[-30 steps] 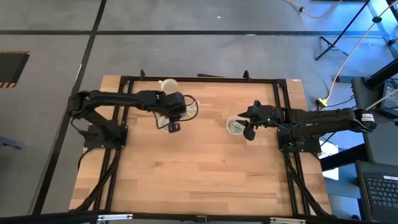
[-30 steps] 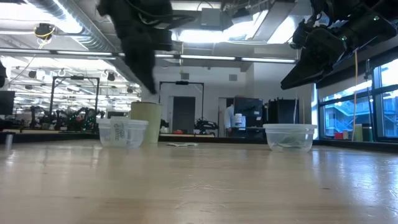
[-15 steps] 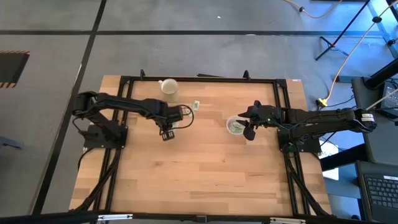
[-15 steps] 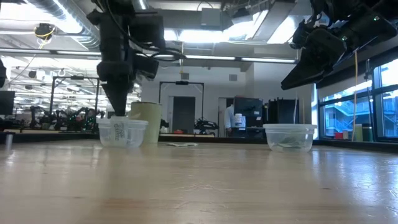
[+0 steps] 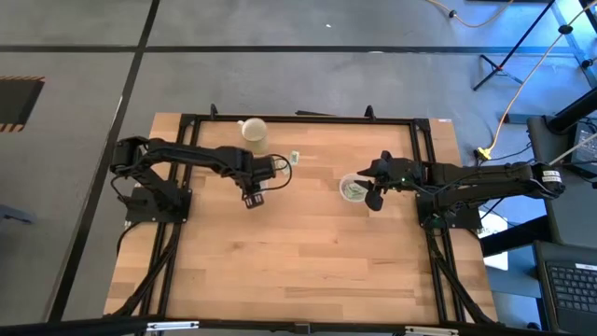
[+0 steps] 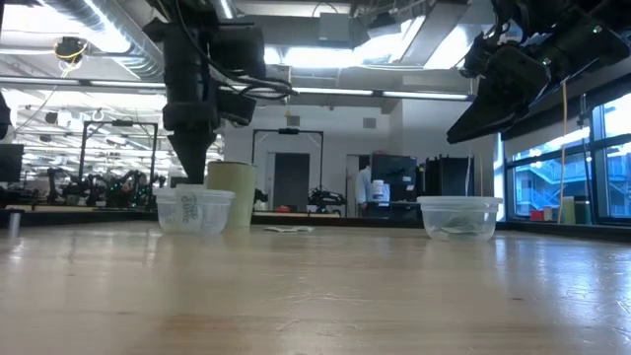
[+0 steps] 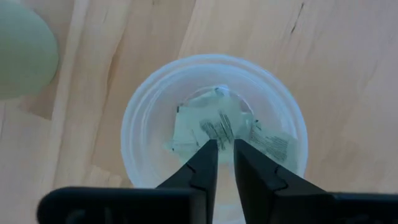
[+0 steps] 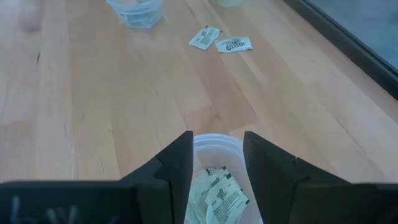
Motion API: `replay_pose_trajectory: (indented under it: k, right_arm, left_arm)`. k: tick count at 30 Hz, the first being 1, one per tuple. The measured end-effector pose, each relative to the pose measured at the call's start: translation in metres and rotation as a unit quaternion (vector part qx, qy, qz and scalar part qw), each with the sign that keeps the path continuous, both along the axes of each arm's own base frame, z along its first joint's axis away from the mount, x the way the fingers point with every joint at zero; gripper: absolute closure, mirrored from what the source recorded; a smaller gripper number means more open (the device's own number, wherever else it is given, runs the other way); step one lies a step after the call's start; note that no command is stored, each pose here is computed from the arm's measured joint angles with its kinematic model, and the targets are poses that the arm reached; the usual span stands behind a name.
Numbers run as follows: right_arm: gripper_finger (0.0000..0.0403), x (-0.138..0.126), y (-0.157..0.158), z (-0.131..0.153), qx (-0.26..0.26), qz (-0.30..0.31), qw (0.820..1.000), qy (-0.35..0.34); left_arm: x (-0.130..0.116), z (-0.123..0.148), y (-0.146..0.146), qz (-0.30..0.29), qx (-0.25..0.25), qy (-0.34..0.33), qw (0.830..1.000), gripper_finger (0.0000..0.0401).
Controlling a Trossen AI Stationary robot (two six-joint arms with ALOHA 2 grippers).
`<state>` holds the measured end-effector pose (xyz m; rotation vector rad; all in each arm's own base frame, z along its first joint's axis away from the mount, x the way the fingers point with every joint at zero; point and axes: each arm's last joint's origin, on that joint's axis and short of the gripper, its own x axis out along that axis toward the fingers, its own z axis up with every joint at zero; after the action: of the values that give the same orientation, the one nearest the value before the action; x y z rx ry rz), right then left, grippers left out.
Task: Pick and place Stevia / Truvia into bins
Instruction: Put the stevia packet into the left transparent container
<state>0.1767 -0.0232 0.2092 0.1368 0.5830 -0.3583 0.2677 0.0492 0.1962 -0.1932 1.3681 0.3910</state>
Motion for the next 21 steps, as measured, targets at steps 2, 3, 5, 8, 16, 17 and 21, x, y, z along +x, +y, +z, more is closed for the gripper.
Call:
replay_pose_trajectory:
  k: [2, 3, 5, 8, 16, 17, 21]
  right_arm:
    - [0.0258, 0.0, 0.0, 0.0, 0.0, 0.0, 1.0, 0.001]
    - [0.0258, 0.0, 0.0, 0.0, 0.0, 0.0, 1.0, 0.001]
    - [0.0258, 0.0, 0.0, 0.0, 0.0, 0.0, 1.0, 0.002]
    - [0.0258, 0.0, 0.0, 0.0, 0.0, 0.0, 1.0, 0.002]
    - [0.0258, 0.0, 0.0, 0.0, 0.001, 0.0, 1.0, 0.002]
    - [0.0258, 0.0, 0.0, 0.0, 0.002, -0.001, 1.0, 0.001]
    - [0.0258, 0.0, 0.0, 0.0, 0.009, -0.006, 1.0, -0.002]
  left_arm:
    - [0.001, 0.002, 0.0, -0.003, -0.001, -0.004, 1.0, 0.0343]
    - [0.002, 0.003, 0.0, -0.003, -0.001, -0.003, 1.0, 0.0338]
    - [0.003, 0.008, 0.001, -0.005, 0.004, -0.001, 1.0, 0.0329]
    - [0.011, 0.019, 0.004, -0.022, 0.044, -0.023, 0.999, 0.0321]
    - [0.031, 0.038, 0.037, -0.04, 0.052, -0.142, 0.988, 0.032]
    - [0.031, 0.038, 0.041, -0.045, 0.049, -0.15, 0.986, 0.032]
    - [0.032, 0.037, 0.053, -0.092, 0.046, -0.164, 0.981, 0.0319]
